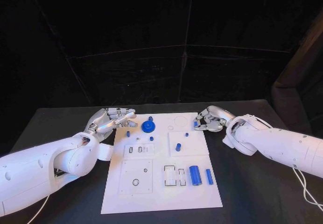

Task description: Assemble the parts on the task board

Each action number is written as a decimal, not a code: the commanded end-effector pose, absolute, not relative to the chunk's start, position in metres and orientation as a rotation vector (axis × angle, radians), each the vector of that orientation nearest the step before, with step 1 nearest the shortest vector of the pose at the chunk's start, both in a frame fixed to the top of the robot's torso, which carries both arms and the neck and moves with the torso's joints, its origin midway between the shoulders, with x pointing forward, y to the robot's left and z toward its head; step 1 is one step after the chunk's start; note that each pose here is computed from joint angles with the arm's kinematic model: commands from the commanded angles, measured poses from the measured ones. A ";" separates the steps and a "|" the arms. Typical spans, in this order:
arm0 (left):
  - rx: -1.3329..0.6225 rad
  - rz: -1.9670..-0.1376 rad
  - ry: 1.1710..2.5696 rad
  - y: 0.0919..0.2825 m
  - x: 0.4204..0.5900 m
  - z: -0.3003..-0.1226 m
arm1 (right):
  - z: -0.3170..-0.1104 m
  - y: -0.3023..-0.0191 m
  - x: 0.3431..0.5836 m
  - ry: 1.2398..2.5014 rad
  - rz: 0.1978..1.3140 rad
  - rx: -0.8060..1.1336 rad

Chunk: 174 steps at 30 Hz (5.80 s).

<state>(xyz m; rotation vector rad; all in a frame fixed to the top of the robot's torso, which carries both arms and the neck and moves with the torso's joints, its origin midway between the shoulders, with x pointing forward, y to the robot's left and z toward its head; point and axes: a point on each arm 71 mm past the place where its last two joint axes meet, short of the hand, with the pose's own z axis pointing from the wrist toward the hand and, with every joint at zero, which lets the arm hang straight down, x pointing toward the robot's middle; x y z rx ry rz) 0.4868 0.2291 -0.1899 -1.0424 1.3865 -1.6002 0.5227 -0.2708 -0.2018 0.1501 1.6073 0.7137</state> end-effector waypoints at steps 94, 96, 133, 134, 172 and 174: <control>-1.036 -1.586 1.361 0.236 0.495 -0.186 | -0.227 -0.056 0.469 1.778 0.735 -0.278; -1.036 -1.587 1.361 0.236 0.495 -0.186 | -0.227 -0.057 0.470 1.778 0.728 -0.277; -1.037 -1.574 1.374 0.236 0.495 -0.186 | -0.212 -0.059 0.469 1.574 0.814 -0.194; -1.034 -1.570 1.377 0.236 0.495 -0.187 | -0.210 -0.059 0.468 1.547 0.834 -0.192; -0.248 -0.378 2.308 0.197 0.504 -0.192 | -0.130 -0.229 0.498 1.428 0.969 0.196; -0.239 -0.359 2.306 0.191 0.506 -0.193 | -0.131 -0.231 0.500 1.433 0.962 0.201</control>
